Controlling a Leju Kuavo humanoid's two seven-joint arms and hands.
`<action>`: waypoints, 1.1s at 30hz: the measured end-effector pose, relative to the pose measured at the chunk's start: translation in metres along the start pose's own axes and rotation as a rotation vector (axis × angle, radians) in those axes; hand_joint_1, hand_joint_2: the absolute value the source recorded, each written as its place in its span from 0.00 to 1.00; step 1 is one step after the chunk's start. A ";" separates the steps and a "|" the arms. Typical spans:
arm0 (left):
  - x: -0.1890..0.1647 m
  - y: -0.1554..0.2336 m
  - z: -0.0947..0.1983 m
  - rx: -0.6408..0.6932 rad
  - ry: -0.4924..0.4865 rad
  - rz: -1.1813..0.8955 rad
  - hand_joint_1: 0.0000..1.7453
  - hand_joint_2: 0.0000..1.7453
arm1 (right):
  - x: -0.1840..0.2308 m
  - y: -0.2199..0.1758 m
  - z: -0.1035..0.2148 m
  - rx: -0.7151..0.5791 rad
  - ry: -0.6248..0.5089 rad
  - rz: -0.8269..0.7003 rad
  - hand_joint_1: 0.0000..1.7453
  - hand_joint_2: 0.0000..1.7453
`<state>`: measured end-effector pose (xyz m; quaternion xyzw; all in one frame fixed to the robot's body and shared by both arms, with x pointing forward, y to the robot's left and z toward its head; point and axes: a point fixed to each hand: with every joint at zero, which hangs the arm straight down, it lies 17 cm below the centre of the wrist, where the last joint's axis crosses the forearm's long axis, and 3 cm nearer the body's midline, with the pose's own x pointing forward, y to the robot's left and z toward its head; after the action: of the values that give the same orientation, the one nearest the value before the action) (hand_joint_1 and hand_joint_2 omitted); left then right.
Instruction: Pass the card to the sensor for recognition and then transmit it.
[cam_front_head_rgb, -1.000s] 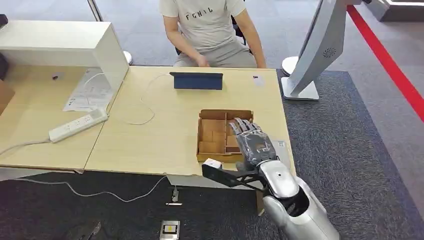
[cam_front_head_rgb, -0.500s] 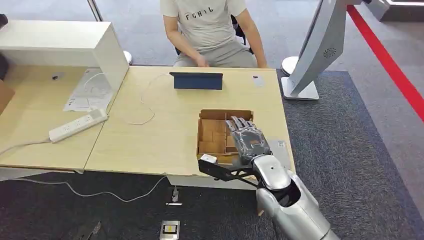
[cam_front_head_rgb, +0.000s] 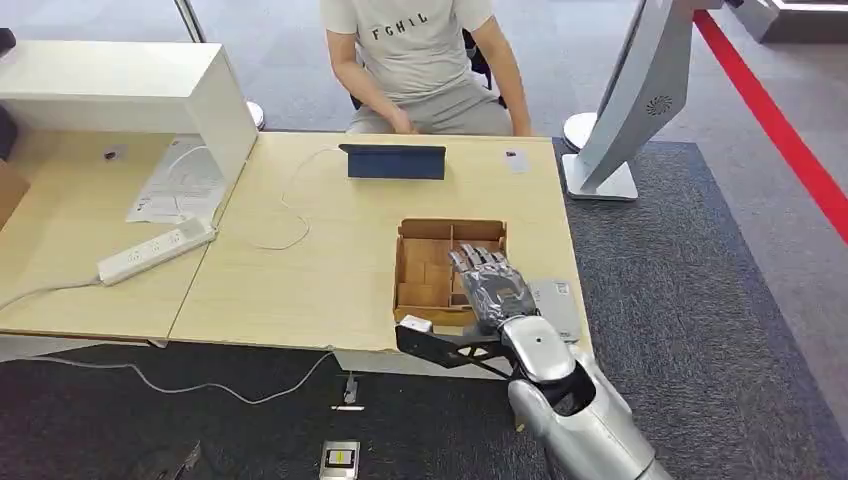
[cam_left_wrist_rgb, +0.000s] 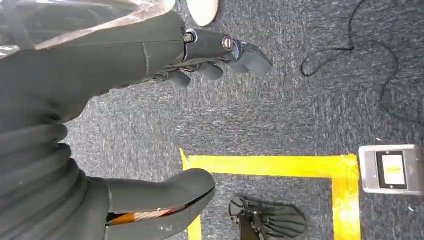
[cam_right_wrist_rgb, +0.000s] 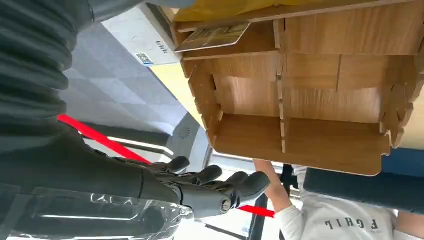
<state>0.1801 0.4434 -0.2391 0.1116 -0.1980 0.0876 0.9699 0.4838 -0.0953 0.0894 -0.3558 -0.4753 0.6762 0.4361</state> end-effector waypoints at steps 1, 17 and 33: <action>0.000 0.000 0.000 0.002 0.001 0.001 0.00 1.00 | 0.000 0.001 0.000 0.002 -0.001 0.001 0.00 1.00; -0.006 0.003 0.000 0.010 0.015 0.010 0.00 1.00 | 0.004 0.020 0.002 0.029 -0.008 0.001 0.00 1.00; -0.012 0.006 0.001 0.015 0.018 0.019 0.00 1.00 | 0.001 0.030 0.001 0.041 -0.002 0.007 0.00 1.00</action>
<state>0.1679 0.4476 -0.2419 0.1164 -0.1897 0.0992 0.9699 0.4752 -0.0992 0.0614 -0.3476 -0.4605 0.6877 0.4406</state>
